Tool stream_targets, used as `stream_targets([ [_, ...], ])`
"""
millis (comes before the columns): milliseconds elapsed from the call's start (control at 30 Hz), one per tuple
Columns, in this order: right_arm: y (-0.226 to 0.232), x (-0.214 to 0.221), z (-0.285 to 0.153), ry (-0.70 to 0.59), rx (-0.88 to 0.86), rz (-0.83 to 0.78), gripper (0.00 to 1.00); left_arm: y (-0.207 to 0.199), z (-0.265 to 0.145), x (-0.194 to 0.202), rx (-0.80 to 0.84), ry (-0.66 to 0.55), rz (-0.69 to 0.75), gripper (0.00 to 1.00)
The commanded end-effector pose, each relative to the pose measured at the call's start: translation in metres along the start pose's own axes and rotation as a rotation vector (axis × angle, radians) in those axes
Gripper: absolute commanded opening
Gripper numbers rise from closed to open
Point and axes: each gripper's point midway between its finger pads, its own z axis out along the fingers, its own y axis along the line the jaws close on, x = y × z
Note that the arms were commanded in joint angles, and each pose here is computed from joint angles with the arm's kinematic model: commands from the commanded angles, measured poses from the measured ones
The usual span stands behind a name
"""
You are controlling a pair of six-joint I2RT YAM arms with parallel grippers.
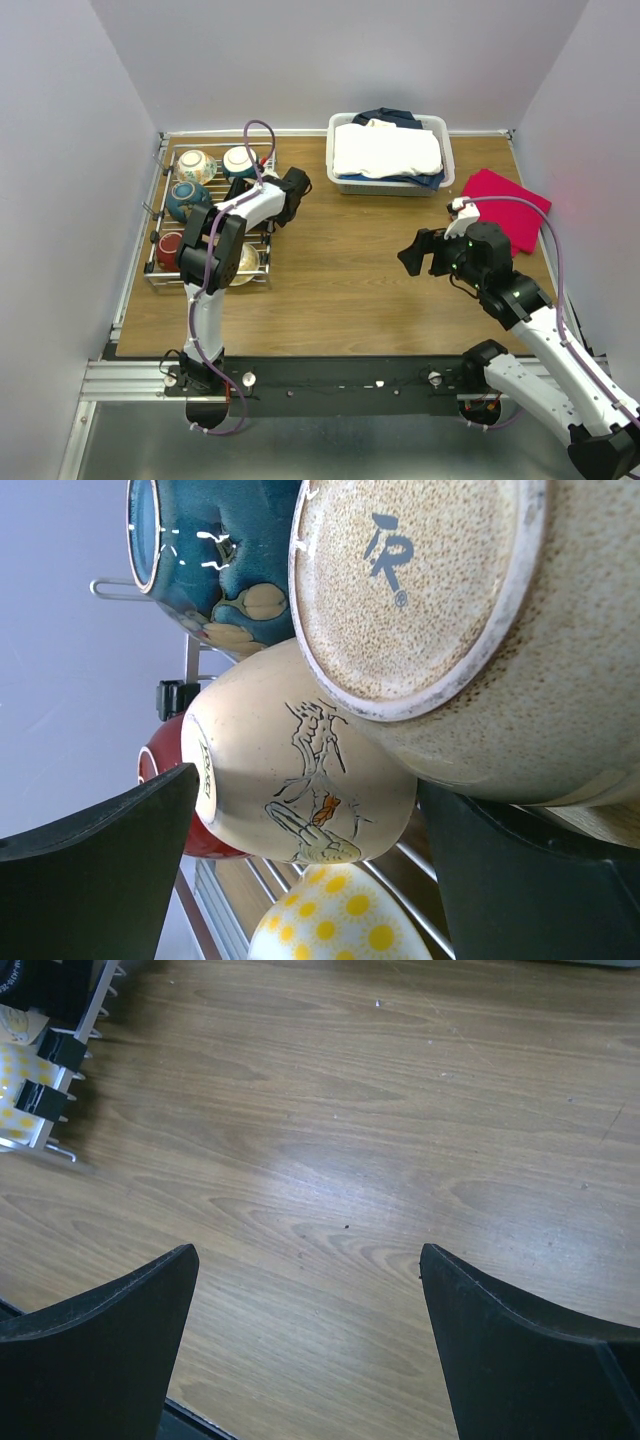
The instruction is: Unload the bowls from the dish rack
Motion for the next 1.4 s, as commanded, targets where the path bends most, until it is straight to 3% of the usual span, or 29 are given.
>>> stream_targets([
  [0,-0.002,-0.002,0.001,-0.022,0.009,-0.022,1.0,-0.011,0.006,0.025,-0.001,0.067,0.075,0.99],
  [933,0.014,-0.009,-0.008,-0.053,-0.085,-0.069,1.0,0.012,-0.036,-0.001,0.127,0.023,-0.049,0.61],
  [1367,0.031,-0.005,-0.008,-0.032,-0.186,-0.082,1.0,0.028,-0.037,-0.02,0.074,-0.048,-0.046,0.58],
])
